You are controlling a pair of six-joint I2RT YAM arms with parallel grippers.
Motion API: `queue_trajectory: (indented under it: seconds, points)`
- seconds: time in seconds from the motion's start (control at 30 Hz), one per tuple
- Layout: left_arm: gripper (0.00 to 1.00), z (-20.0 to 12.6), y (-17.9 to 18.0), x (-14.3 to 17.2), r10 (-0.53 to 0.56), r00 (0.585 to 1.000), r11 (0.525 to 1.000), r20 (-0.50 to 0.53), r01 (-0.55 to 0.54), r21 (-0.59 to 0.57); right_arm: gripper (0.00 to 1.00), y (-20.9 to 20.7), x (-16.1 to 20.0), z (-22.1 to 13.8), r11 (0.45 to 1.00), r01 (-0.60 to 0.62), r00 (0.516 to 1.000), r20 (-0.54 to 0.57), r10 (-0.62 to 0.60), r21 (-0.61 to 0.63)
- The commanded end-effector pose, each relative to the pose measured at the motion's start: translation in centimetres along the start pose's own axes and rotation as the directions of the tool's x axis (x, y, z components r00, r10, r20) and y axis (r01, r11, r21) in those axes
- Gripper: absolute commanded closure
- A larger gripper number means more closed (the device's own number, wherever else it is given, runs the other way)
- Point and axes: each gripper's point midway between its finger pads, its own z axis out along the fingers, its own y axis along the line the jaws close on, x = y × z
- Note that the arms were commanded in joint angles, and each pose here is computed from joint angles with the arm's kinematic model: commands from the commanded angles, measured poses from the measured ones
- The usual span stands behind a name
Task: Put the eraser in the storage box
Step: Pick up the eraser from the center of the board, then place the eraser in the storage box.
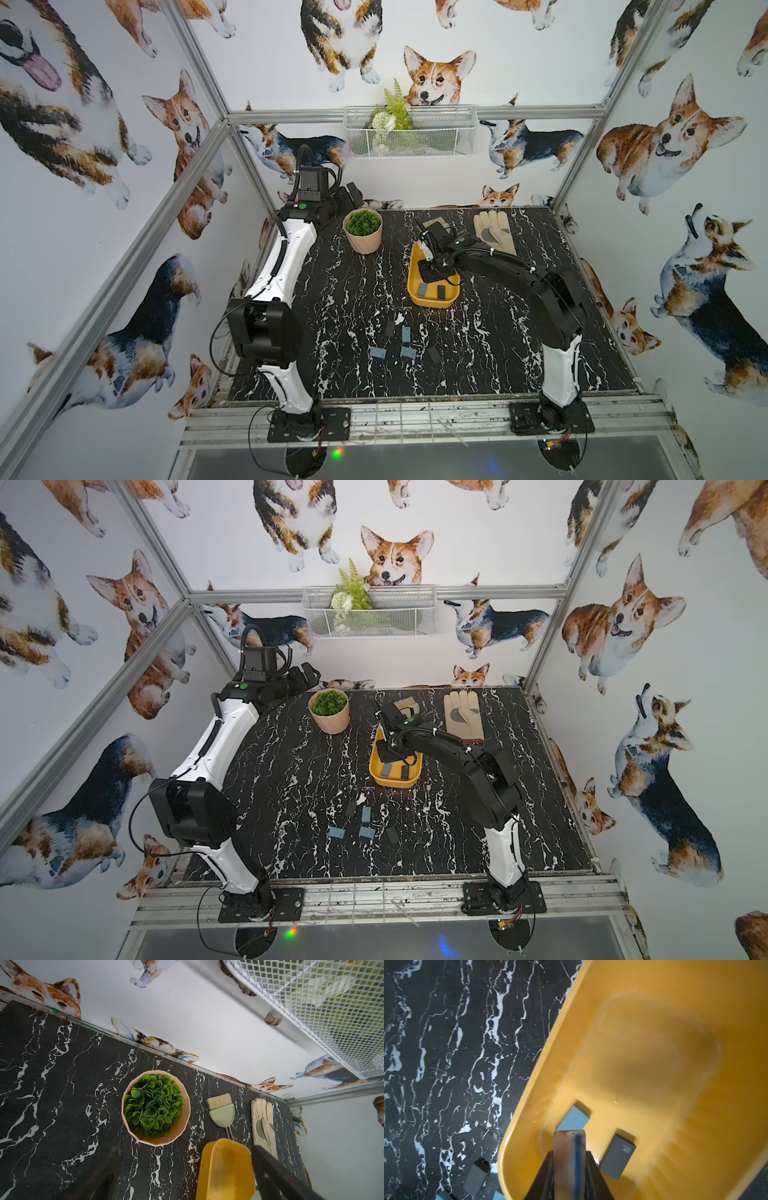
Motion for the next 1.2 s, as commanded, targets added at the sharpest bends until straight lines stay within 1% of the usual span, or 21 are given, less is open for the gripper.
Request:
queue_trajectory:
  seconds: [0.0,0.13,0.3,0.47,0.93,1.17]
  points:
    - [0.00,0.3,0.0,-0.6,-0.003,1.000,1.000,0.014,0.003,0.013,0.76,-0.1,-0.2,0.6,1.000,0.014,1.000,-0.018,-0.014,-0.006]
    - [0.00,0.6,0.4,-0.9,-0.010,1.000,1.000,0.016,0.010,0.008,0.76,-0.8,-0.8,1.8,1.000,-0.009,1.000,-0.024,0.009,-0.010]
    - [0.00,1.3,0.9,-0.9,-0.018,1.000,1.000,0.009,0.018,0.004,0.76,-1.0,-1.2,3.3,1.000,-0.001,0.999,-0.041,0.001,-0.005]
    - [0.00,1.6,1.0,-0.8,-0.022,1.000,1.000,0.005,0.022,0.006,0.76,-1.4,-1.8,4.4,1.000,-0.007,0.999,-0.036,0.008,0.007]
    - [0.00,2.2,1.8,-0.3,-0.032,0.999,0.999,-0.013,0.032,0.007,0.74,-2.0,-2.0,7.6,0.999,-0.026,0.999,-0.047,0.028,0.044]
    - [0.00,2.5,2.1,-0.4,-0.039,0.999,0.999,-0.018,0.039,0.010,0.72,-2.1,-2.8,7.9,0.998,-0.032,0.999,-0.029,0.033,0.053]
